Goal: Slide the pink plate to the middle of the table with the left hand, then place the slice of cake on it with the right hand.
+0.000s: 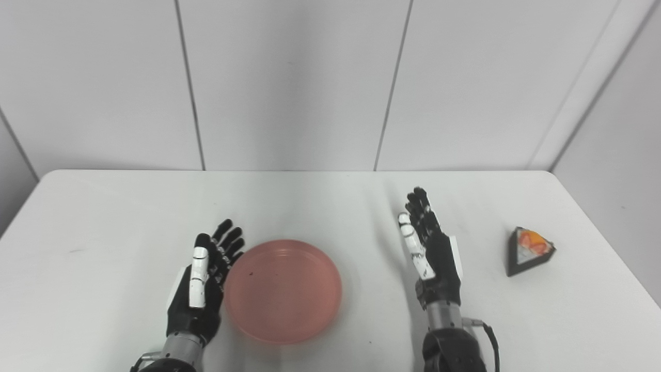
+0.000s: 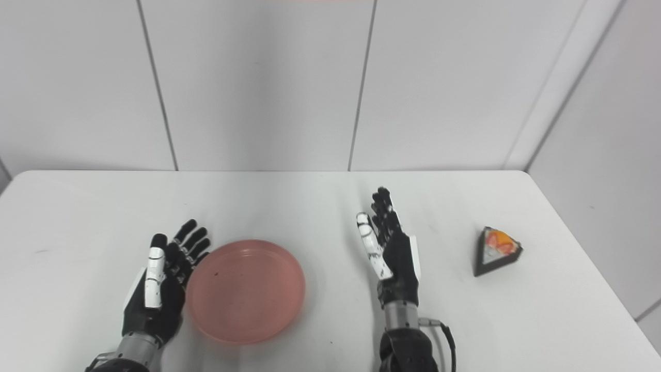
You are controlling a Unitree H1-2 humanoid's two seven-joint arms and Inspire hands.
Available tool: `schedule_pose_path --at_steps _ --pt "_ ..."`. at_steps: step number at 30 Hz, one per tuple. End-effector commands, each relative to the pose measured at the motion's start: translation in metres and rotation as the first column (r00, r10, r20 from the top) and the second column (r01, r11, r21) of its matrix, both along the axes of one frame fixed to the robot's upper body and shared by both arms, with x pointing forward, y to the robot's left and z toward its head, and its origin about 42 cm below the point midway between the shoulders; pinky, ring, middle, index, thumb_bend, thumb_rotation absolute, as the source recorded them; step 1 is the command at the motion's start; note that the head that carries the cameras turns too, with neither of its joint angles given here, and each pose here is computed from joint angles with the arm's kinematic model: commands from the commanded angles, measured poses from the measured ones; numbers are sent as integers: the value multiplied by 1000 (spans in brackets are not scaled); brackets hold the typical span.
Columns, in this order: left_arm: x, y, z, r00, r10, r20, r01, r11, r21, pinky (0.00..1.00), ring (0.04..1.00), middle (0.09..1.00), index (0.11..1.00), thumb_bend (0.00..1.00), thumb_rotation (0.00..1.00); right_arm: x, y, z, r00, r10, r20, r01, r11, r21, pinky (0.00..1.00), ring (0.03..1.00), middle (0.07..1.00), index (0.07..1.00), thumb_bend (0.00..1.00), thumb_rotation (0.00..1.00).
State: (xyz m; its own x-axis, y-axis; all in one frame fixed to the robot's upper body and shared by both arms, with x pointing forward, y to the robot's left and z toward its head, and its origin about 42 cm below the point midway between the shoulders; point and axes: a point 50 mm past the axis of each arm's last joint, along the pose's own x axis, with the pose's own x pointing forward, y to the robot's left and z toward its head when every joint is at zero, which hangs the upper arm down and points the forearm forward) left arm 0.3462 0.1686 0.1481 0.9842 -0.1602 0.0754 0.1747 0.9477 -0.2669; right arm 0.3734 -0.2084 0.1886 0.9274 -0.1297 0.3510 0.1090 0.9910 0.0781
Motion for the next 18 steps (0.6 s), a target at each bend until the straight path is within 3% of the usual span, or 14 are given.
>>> schedule_pose_path --at_steps 1,7,9,10,13,18 --pt "-4 -8 0 1000 3 -4 -3 1000 -7 936 938 920 888 677 1000 9 -10 32 997 -21 80 23 999 -33 915 915 916 917 528 594" --pt "-2 -23 2 1000 -12 16 12 1000 3 934 941 930 894 649 1000 13 -53 73 989 -116 95 133 970 -202 891 887 912 906 509 614" --pt "0 -27 1 1000 -19 20 19 1000 13 923 938 930 897 644 1000 9 -67 90 984 -164 75 178 945 -274 907 887 885 883 522 556" --pt "1 -28 1 1000 -22 20 22 1000 15 921 937 930 897 650 1000 7 -72 97 979 -191 71 204 927 -315 830 875 865 870 541 512" --pt "2 -31 -1 999 -26 25 26 999 23 922 935 929 898 649 1000 1 -90 116 960 -266 88 277 862 -425 750 842 835 841 577 445" --pt "6 -36 -4 998 -31 46 29 999 39 916 926 921 888 632 1000 -7 -113 134 930 -351 114 362 809 -462 679 786 796 782 599 346"
